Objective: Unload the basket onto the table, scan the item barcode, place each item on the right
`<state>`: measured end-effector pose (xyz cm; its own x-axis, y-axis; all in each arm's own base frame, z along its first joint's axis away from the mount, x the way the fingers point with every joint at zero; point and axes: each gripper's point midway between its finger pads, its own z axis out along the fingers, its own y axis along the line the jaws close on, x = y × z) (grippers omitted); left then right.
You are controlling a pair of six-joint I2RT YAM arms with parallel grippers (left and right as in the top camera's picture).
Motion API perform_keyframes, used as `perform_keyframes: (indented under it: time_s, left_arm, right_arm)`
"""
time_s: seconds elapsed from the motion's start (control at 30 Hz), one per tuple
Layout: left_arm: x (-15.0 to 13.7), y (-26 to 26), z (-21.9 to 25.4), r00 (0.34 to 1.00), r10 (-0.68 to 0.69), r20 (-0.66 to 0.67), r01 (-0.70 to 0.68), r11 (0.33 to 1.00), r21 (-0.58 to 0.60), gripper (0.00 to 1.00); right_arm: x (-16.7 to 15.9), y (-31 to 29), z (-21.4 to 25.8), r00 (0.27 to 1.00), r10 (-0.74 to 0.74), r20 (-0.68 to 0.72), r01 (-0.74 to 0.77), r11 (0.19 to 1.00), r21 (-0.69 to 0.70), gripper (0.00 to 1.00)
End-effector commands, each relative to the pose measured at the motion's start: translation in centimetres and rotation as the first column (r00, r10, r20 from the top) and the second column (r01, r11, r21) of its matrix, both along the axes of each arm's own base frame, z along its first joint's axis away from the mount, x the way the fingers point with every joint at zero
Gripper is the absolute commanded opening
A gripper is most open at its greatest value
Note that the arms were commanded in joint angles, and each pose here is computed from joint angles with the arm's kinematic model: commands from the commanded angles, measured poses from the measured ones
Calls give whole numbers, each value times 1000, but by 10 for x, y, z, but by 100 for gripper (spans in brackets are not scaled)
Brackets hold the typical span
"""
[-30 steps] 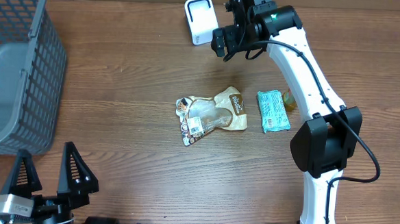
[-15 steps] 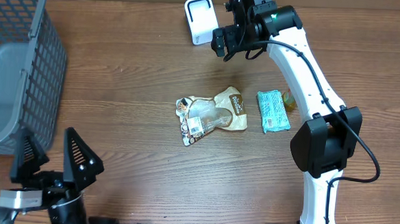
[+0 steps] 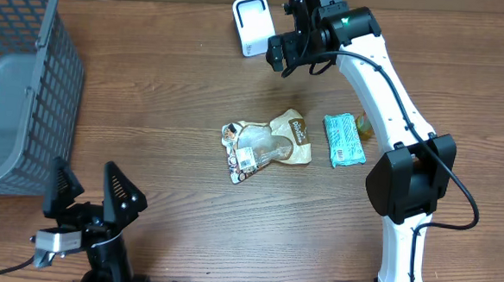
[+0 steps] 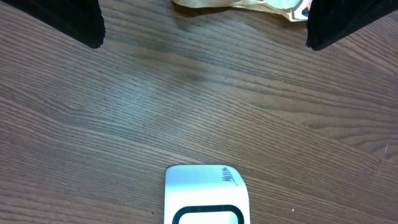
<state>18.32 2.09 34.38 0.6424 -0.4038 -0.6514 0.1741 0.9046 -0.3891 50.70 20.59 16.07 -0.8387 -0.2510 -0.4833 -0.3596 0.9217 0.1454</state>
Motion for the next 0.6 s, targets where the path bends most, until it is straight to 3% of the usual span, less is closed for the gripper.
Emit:
perform_keyframes:
  time_s: [0.0,0.13,0.37,0.53,0.57]
  left_arm:
    - [8,-3,-16,999,-7,-42,8,1000,13,100]
    - [16,-3,-27,995,3,-100,-1,1000,22,100]
    - [47,-3,-84,931,40,-363,-13,997,76,99]
    - [60,-1,-143,810,62,-582,-14,996,87,100]
    - [62,-1,-167,751,66,-657,-5,996,93,100]
  right_arm:
    - [1,0,-2,1000,-4,1,4,1000,-7,100]
    - [1,0,-2,1000,-4,1,4,1000,-7,100]
    - [1,0,-2,1000,-4,1,4,1000,-7,100]
    - [1,0,-2,1000,-4,1,4,1000,-7,100]
    - [1,0,-2,1000,-4,1,4,1000,-7,100]
